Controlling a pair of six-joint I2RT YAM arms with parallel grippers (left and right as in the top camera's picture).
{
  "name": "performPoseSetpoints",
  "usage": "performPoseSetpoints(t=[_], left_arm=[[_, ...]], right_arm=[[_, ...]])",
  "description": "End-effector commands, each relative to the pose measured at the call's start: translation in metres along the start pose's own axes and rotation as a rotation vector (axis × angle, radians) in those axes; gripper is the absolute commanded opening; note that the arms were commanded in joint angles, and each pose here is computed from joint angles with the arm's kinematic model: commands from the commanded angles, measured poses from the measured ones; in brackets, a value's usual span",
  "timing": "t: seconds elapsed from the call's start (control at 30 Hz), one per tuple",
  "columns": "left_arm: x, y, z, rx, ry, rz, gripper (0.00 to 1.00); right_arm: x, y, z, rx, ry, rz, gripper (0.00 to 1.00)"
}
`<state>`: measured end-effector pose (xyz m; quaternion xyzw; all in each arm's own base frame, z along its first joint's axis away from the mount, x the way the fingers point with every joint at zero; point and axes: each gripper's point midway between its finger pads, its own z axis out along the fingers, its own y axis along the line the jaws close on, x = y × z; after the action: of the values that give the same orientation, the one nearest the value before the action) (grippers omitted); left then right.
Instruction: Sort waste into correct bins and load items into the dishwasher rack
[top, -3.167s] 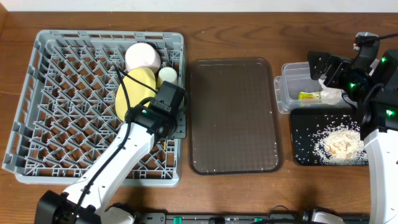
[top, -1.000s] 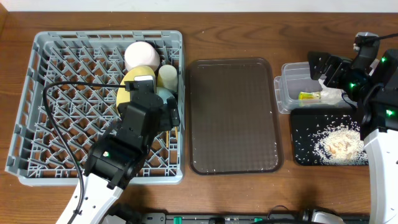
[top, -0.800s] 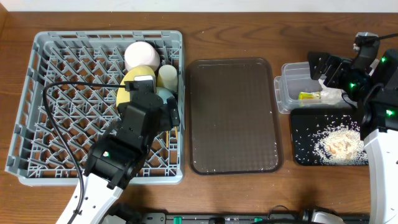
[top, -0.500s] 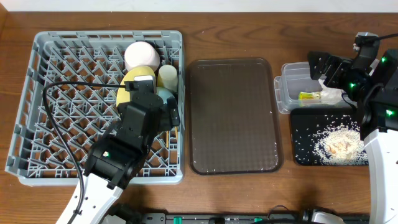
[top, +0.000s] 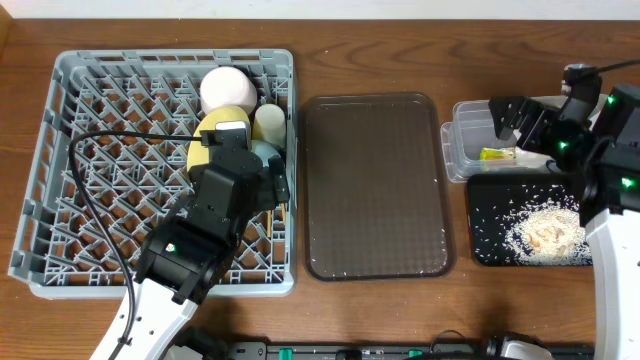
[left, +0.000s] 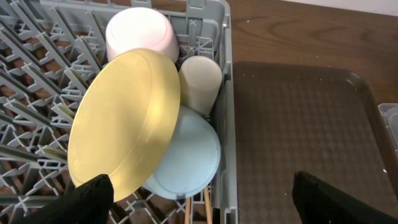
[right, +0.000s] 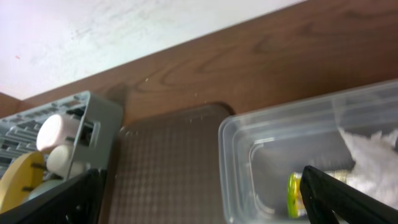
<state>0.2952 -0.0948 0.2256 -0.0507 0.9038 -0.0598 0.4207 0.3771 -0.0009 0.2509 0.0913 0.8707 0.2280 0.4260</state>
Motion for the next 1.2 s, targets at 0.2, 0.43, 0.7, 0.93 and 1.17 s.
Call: performPoseSetpoints(t=[0.2,0.43,0.7,0.93,1.17], left_arm=[[-0.009,0.001,-0.003,-0.009,-0.022,0.002,0.93],[-0.009,0.001,-0.003,-0.009,-0.022,0.002,0.93],[-0.009,0.001,-0.003,-0.009,-0.022,0.003,0.93],[-0.009,0.001,-0.003,-0.009,-0.022,0.002,0.93],[-0.009,0.001,-0.003,-0.009,-0.022,0.003,0.93]], right_arm=[[0.012,0.064,-0.071,-0.089,-0.074,-0.106,0.99],[0.028,0.129,-0.117,-0.251,-0.149,-0.250,0.99],[0.049,0.163,-0.181,-0.362,-0.257,-0.345,0.99],[0.059,0.171,-0.224,-0.397,-0.370,-0.391,0.99],[0.079,0.169,-0.249,-0.406,-0.401,-0.403,0.99]])
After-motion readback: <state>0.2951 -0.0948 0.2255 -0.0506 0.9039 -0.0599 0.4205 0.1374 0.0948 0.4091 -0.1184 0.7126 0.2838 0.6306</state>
